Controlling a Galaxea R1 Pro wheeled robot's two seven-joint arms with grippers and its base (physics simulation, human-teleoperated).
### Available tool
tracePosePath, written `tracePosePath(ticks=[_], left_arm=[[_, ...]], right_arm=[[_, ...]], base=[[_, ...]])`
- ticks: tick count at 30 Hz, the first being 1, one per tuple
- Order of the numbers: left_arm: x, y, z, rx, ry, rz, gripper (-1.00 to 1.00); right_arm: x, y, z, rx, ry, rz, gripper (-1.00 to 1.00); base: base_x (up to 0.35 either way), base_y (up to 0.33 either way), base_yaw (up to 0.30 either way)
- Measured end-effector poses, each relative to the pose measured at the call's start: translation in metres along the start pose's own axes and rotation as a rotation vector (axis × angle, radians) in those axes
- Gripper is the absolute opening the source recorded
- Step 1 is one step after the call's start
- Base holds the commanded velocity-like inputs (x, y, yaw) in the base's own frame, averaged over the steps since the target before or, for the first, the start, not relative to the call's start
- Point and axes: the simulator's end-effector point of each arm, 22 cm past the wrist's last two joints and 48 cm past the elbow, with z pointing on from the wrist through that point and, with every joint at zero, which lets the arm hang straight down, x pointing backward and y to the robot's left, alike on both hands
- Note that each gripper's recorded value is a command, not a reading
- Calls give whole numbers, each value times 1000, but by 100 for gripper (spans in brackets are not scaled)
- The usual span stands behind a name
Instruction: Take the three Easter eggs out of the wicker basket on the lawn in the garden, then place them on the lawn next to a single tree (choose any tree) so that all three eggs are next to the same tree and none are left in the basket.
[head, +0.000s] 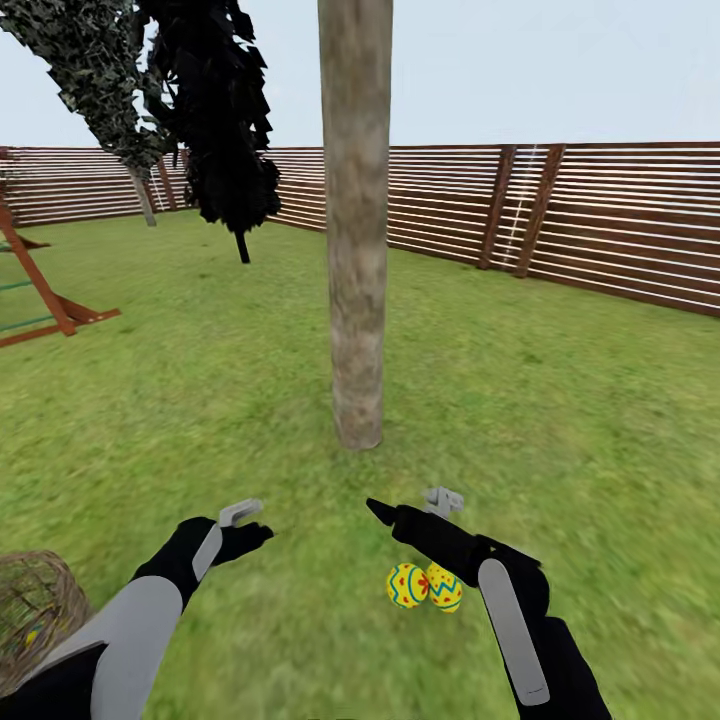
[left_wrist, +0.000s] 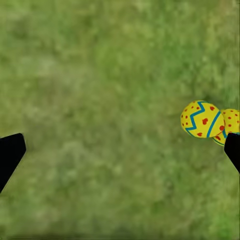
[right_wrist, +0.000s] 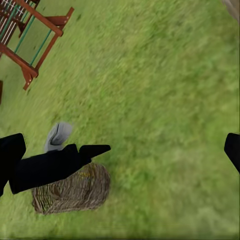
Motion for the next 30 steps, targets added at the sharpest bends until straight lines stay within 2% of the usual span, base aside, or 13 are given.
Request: tracePosePath(ticks=[8,18,30], left_arm=[[0,0,0,1,0,-1,100],[-1,2,0,-1,-3,-1,100],[-7,2,-2,-2,-14,-2,100]], right_arm=[[0,0,0,0,1,0,100],[0,0,0,0,0,0,100],[0,0,0,0,0,0,100]], base=[[-38,32,288],[-27,199,289],[0,16,289]])
